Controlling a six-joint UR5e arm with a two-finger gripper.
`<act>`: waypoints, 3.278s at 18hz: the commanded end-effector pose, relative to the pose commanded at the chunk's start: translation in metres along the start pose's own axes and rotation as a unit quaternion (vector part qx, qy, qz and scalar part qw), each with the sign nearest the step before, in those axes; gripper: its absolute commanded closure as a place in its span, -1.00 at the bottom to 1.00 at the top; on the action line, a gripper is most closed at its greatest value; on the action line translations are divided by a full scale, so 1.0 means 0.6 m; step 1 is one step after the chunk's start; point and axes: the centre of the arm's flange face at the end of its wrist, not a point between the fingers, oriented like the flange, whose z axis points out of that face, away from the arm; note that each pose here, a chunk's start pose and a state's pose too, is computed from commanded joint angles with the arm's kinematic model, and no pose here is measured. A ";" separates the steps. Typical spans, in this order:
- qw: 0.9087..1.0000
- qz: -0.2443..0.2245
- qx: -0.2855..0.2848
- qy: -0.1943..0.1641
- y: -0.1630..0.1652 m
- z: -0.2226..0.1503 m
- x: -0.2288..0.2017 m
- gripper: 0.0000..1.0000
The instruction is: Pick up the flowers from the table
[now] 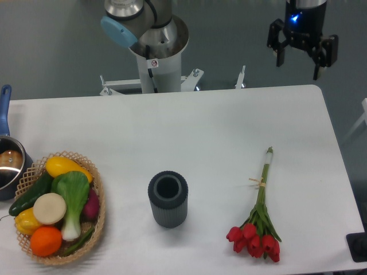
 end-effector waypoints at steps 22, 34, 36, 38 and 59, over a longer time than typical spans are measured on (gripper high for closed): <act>0.982 -0.167 0.076 -0.033 -0.075 0.115 -0.038 -1.00; 0.980 -0.177 0.083 0.043 -0.192 0.309 -0.056 -1.00; 0.976 -0.197 0.082 0.047 -0.195 0.324 -0.068 -1.00; 0.969 -0.223 0.087 0.056 -0.196 0.342 -0.080 -1.00; 0.931 -0.299 0.156 0.142 -0.177 0.517 -0.102 -1.00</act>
